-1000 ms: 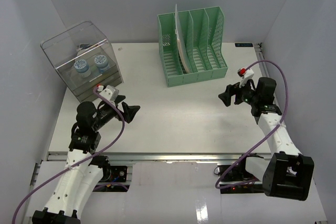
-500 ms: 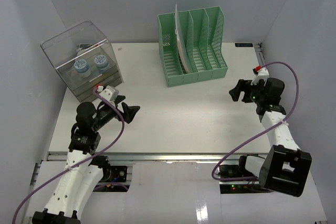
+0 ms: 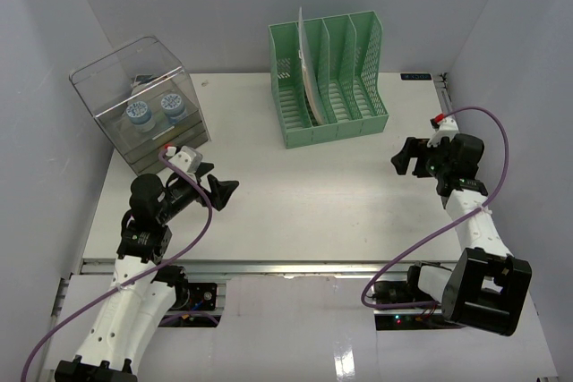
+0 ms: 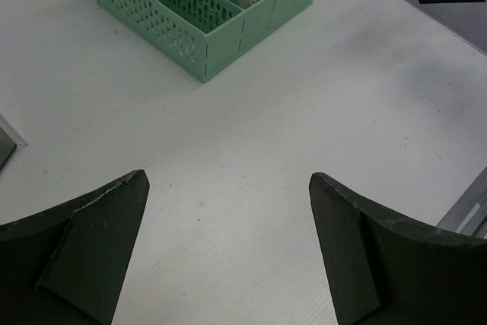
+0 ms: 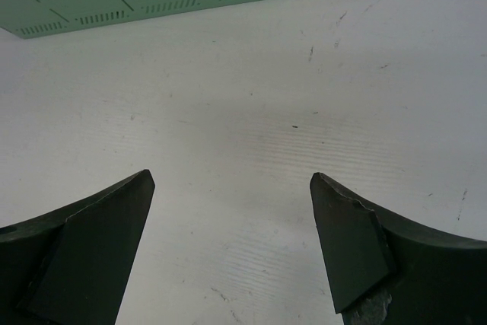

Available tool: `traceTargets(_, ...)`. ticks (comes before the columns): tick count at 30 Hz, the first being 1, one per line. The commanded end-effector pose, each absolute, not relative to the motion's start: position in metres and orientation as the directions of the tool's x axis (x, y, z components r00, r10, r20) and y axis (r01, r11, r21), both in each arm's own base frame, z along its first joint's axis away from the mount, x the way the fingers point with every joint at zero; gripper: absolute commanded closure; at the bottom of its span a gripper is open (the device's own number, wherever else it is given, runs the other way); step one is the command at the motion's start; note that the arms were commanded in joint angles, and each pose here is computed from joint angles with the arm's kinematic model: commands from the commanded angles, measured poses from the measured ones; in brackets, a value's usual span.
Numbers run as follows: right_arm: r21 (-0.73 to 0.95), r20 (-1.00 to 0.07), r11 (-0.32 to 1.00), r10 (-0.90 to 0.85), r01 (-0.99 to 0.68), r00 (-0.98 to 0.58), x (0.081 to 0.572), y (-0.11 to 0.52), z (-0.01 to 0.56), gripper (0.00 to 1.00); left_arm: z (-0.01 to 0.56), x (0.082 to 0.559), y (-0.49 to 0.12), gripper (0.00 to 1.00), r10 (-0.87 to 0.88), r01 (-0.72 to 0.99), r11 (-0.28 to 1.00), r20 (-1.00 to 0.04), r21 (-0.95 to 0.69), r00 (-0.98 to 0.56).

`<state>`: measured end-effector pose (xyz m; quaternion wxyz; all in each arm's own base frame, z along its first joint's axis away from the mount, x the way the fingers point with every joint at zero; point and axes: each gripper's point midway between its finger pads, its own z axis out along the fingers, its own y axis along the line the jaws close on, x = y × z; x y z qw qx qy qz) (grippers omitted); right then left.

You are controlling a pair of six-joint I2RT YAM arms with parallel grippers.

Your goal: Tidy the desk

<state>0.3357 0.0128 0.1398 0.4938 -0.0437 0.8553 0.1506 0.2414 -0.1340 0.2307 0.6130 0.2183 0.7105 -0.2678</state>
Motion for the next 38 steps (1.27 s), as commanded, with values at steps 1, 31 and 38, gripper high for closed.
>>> traceTargets(1,0.201,-0.885,0.939,0.052,-0.28,-0.462,0.337,0.019,0.159,0.1,0.237,0.24,-0.134,0.02,-0.021,0.643,0.758,-0.989,-0.11,-0.145)
traceTargets(31,0.164,-0.918,0.932,0.024,-0.324,-0.396,0.331,0.01,0.171,0.1,0.243,0.237,-0.132,0.02,-0.023,0.634,0.768,-0.993,-0.092,-0.116)
traceTargets(38,0.134,-0.921,0.942,0.004,-0.306,-0.389,0.332,0.003,0.167,0.1,0.244,0.237,-0.132,0.02,-0.024,0.634,0.768,-0.993,-0.091,-0.114)
